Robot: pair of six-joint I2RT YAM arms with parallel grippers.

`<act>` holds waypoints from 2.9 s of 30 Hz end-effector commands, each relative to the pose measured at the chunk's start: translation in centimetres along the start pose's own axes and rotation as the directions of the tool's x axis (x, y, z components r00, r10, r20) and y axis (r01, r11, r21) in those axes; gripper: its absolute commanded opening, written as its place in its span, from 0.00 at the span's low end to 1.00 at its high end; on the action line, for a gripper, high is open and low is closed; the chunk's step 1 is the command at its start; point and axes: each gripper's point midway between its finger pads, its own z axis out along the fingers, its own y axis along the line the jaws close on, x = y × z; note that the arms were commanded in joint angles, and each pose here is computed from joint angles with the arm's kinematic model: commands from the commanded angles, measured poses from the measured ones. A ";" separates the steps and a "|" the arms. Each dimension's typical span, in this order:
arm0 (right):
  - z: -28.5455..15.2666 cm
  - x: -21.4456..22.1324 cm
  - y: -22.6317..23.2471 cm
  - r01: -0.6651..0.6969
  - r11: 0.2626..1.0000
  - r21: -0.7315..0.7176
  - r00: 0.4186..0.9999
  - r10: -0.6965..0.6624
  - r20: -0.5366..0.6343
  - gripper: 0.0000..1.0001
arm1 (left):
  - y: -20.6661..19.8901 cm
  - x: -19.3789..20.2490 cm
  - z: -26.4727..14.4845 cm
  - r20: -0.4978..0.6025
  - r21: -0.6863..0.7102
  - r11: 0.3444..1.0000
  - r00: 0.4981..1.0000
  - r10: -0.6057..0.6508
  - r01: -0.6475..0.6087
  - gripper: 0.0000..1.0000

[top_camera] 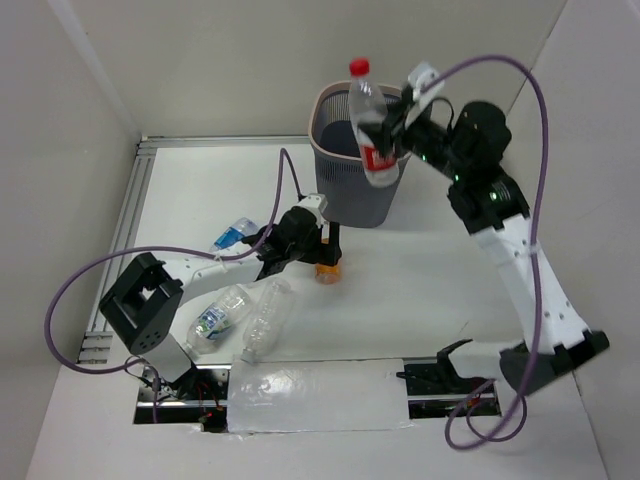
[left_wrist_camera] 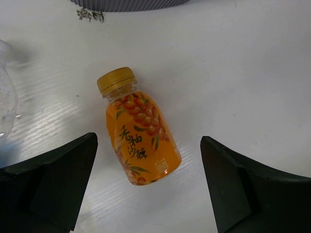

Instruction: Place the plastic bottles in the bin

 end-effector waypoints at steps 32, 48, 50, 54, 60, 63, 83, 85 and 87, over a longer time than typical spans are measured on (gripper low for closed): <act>-6.4 6.8 -7.9 -0.235 0.957 0.172 0.965 0.251 -0.078 1.00 | -5.0 2.8 0.0 -0.066 -0.031 0.975 0.974 0.217 -0.220 0.07; -15.3 13.9 -7.5 -0.145 0.900 0.411 0.950 0.242 -0.196 0.00 | -14.2 -23.9 -17.3 0.548 0.313 0.895 0.830 0.103 -0.318 0.00; -15.4 15.2 -6.0 -0.162 0.915 0.369 0.940 0.257 -0.225 0.01 | -13.7 -29.1 -17.2 0.630 0.277 0.918 0.775 0.051 -0.285 0.00; -14.6 16.9 -1.7 -0.179 0.969 0.170 0.930 0.223 -0.291 0.31 | -11.1 -34.8 -11.3 0.660 0.191 0.972 0.751 -0.023 -0.138 0.07; -13.0 18.4 4.3 -0.137 0.977 -0.166 0.945 0.079 -0.317 0.87 | -7.9 -36.0 -3.8 0.593 0.138 0.988 0.804 -0.029 -0.066 0.97; -12.1 20.2 6.2 -0.070 0.956 -0.286 0.951 -0.022 -0.308 0.97 | -7.9 -36.1 -6.7 0.611 0.164 0.984 0.791 -0.046 -0.070 1.00; 1.8 27.5 30.4 0.609 0.175 -0.774 0.673 -0.630 0.387 1.00 | 10.8 -6.2 -25.9 0.389 -0.239 0.929 0.904 -0.175 0.283 1.00; 3.0 29.0 32.0 0.599 0.148 -0.787 0.664 -0.641 0.385 1.00 | 12.0 -4.7 -27.1 0.385 -0.280 0.900 0.898 -0.212 0.333 1.00; 4.7 29.6 32.3 0.621 0.159 -0.768 0.641 -0.667 0.380 1.00 | 12.6 -3.5 -27.5 0.380 -0.302 0.879 0.892 -0.243 0.368 1.00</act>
